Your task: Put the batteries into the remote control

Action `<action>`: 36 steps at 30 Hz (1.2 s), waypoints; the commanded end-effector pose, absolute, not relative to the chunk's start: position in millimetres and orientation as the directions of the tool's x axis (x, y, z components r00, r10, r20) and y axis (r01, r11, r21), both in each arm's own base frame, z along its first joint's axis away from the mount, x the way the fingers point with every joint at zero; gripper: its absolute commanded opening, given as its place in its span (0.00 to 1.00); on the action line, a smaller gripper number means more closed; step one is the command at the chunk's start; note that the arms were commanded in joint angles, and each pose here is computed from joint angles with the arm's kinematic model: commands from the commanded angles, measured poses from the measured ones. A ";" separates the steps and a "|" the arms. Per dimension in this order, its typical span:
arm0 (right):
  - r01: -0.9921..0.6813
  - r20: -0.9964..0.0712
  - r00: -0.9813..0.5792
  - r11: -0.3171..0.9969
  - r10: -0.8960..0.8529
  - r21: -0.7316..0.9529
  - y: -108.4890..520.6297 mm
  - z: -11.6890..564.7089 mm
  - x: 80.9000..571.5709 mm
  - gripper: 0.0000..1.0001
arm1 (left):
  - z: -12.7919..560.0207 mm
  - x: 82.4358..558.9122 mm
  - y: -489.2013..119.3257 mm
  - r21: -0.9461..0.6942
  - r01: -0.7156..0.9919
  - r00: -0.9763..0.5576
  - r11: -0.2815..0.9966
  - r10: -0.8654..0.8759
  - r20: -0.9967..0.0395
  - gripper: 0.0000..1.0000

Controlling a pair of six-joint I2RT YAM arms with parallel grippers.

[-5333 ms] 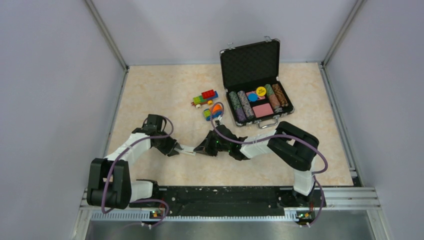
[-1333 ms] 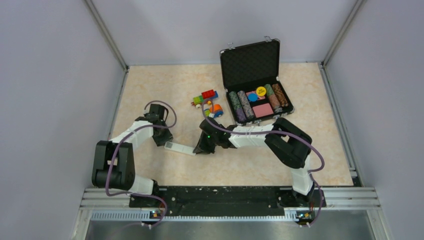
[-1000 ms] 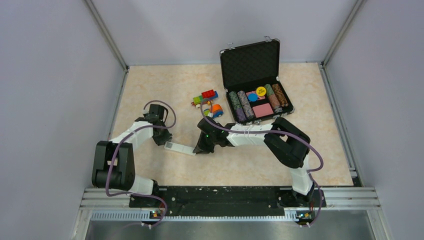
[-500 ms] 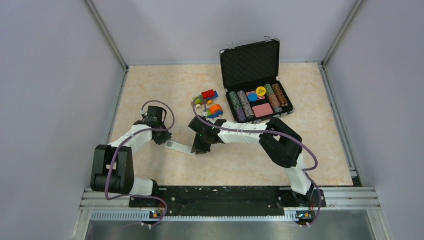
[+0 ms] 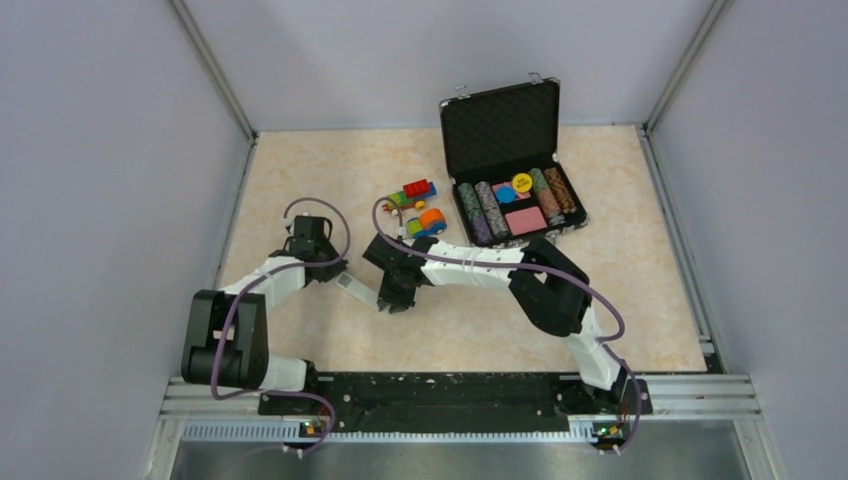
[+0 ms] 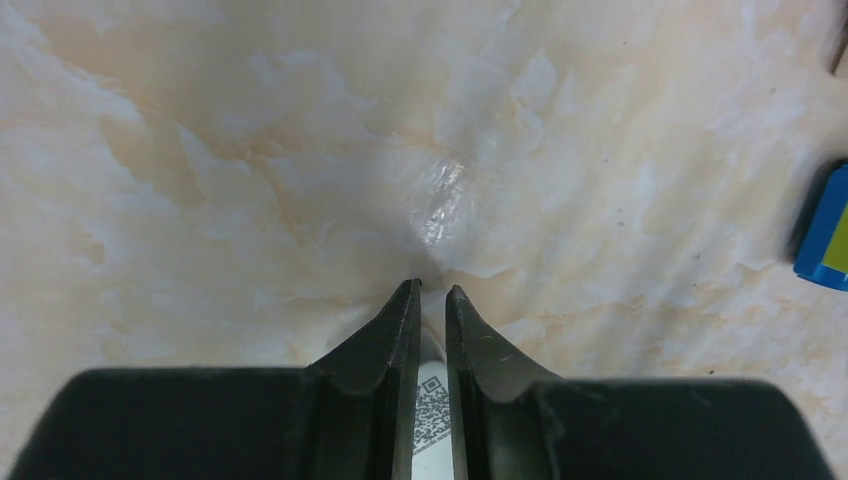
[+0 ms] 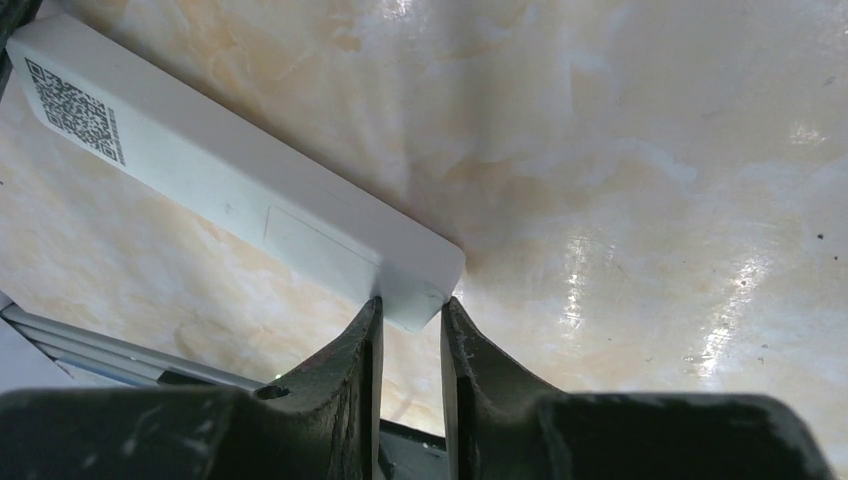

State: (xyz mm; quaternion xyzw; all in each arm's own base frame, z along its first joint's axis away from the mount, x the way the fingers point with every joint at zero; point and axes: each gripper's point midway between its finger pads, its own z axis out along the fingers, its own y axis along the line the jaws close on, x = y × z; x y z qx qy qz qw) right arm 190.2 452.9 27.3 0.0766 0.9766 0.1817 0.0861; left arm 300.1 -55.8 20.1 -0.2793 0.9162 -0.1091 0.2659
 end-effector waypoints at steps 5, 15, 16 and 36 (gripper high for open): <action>0.164 -0.242 -0.941 0.943 0.238 0.291 453.2 -39.0 206.2 0.22 | -11.2 215.4 -121.7 -0.443 -0.468 -0.846 0.765 -0.533 -0.027 0.11; 0.155 -0.303 -0.916 0.928 0.264 0.340 433.4 -5.6 216.3 0.38 | 10.5 243.0 -105.3 -0.373 -0.468 -0.829 0.801 -0.544 -0.128 0.18; 0.145 -0.319 -0.910 0.923 0.266 0.356 432.5 2.7 218.0 0.41 | 15.5 248.7 -104.0 -0.369 -0.466 -0.827 0.804 -0.544 -0.144 0.20; -0.724 -0.718 -0.590 0.636 -0.370 0.267 457.6 99.9 209.0 0.62 | 177.2 293.3 -48.6 -0.500 -0.475 -0.561 0.724 -0.687 -0.462 0.54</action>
